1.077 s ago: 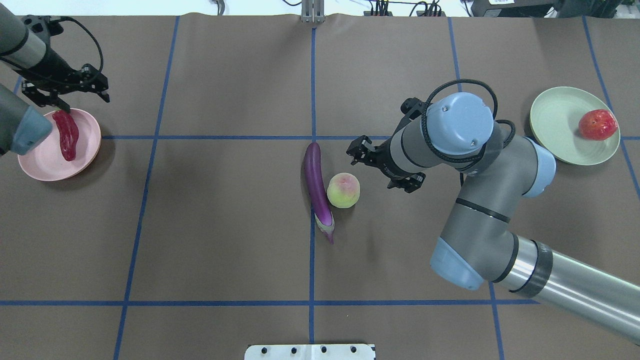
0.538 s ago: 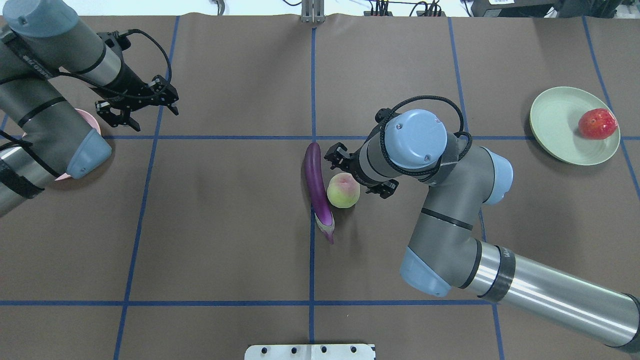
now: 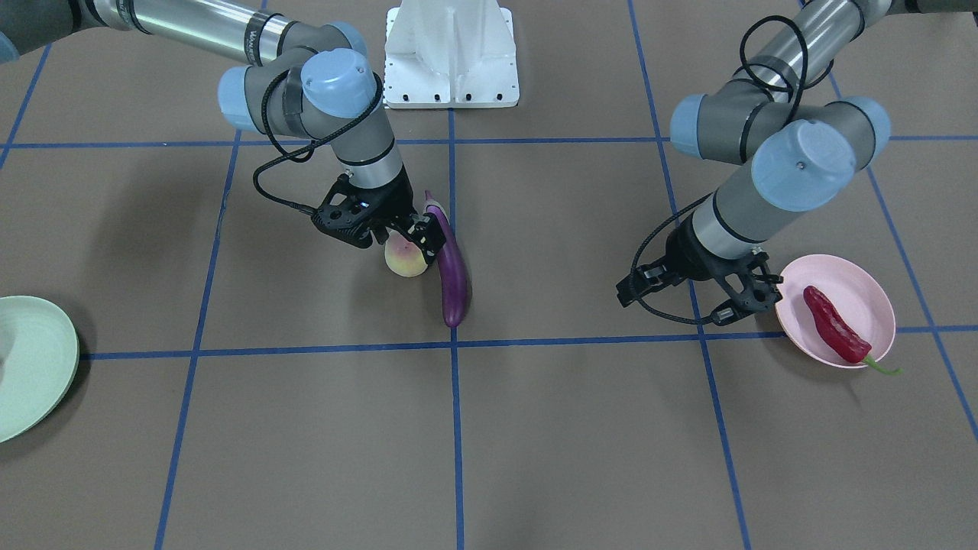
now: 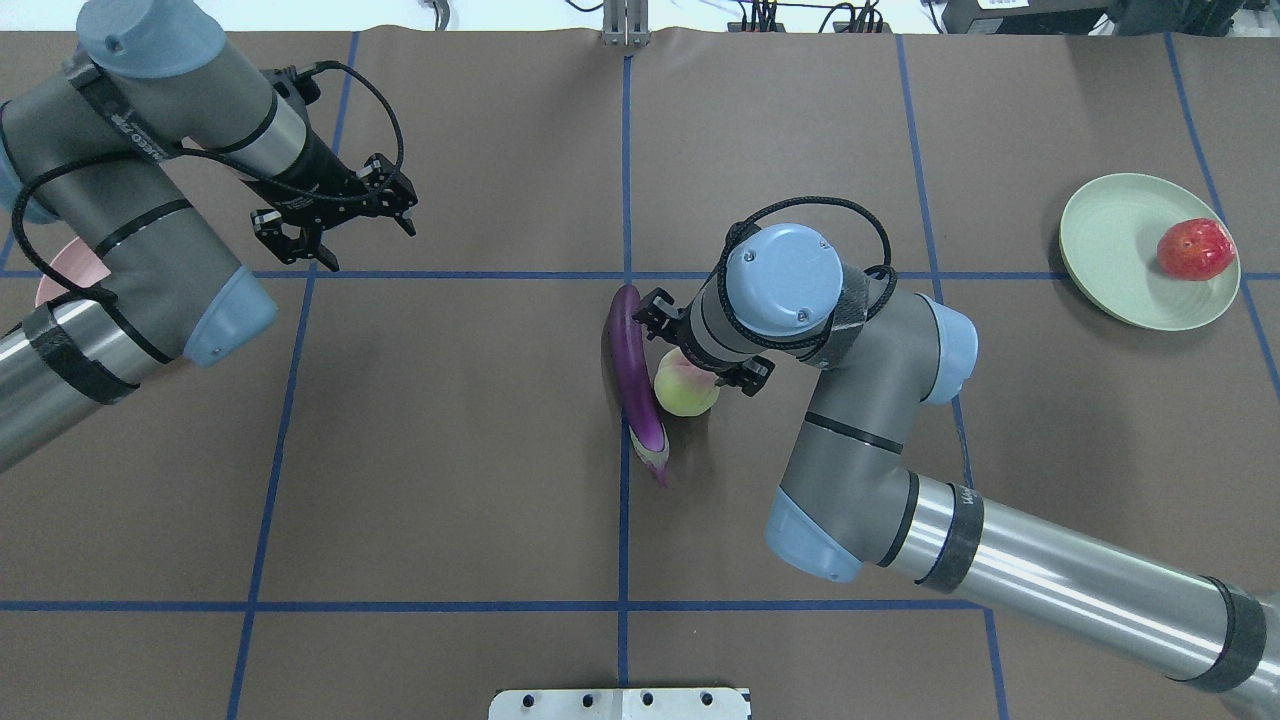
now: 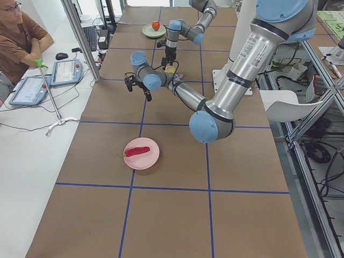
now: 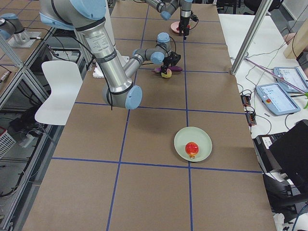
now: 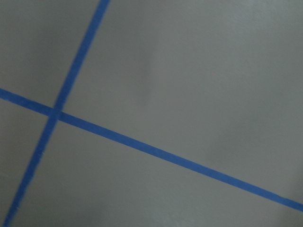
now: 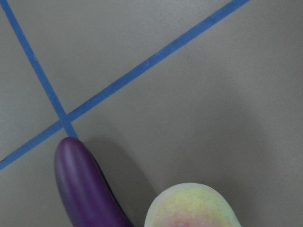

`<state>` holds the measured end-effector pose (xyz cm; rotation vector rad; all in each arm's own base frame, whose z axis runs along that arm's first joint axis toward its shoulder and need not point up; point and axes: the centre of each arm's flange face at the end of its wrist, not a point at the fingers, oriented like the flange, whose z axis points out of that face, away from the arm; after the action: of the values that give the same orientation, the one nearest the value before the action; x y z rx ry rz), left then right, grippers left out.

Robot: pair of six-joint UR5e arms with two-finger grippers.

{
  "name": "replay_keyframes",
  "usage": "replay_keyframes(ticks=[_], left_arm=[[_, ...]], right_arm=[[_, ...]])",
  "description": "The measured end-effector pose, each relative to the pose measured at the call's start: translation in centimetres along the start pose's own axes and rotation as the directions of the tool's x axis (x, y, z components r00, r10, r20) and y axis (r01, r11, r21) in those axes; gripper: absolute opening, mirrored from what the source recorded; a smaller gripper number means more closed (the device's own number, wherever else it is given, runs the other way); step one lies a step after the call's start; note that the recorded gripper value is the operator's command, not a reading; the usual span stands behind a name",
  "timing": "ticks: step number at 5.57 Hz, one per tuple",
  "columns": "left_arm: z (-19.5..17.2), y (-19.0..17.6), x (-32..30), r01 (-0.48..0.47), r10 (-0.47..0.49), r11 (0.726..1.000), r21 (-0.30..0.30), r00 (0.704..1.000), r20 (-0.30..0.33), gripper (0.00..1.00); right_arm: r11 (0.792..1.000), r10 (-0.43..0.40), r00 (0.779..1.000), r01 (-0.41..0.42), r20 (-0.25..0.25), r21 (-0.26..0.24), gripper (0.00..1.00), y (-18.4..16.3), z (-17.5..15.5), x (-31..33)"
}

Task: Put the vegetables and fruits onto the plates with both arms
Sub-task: 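Grasp the peach with the right gripper while the left gripper moves toward the eggplant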

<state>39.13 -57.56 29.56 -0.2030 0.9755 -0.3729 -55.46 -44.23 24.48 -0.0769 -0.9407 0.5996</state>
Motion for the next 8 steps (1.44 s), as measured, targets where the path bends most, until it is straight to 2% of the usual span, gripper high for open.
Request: replay_keyframes(ticks=[1, 2, 4, 5, 7, 8], left_arm=[[0.9, 3.1, 4.0, 0.015, -0.015, 1.0, -0.009, 1.0, 0.007, 1.0], [2.1, 5.7, 6.4, 0.016, -0.016, 1.0, 0.0, 1.0, 0.016, 1.0], [3.3, 8.2, 8.7, 0.016, -0.016, 1.0, 0.003, 1.0, 0.018, 1.0], [3.3, 8.5, 9.1, 0.017, -0.017, 1.0, 0.006, 1.0, 0.016, 1.0], [3.2, 8.7, 9.4, 0.019, -0.019, 1.0, 0.008, 1.0, 0.012, 1.0], [3.2, 8.8, 9.5, 0.018, -0.018, 1.0, 0.006, 1.0, 0.012, 1.0]], right_arm=[[1.0, -0.003, 1.0, 0.003, -0.013, -0.001, 0.02, 0.2, 0.7, 0.4], [1.0, -0.003, 1.0, 0.003, -0.02, -0.004, 0.0, 0.2, 0.9, 0.6], [0.999, -0.007, 1.0, 0.007, -0.019, -0.035, 0.0, -0.6, 0.1, 1.0], [0.998, -0.009, 1.0, 0.008, -0.023, -0.062, 0.0, -1.8, -0.6, 1.9], [0.997, -0.011, 1.0, 0.009, -0.016, -0.078, 0.0, -3.1, -1.8, 2.5], [0.996, 0.013, 1.0, -0.014, -0.007, -0.094, 0.0, -5.3, -3.4, 2.4]])
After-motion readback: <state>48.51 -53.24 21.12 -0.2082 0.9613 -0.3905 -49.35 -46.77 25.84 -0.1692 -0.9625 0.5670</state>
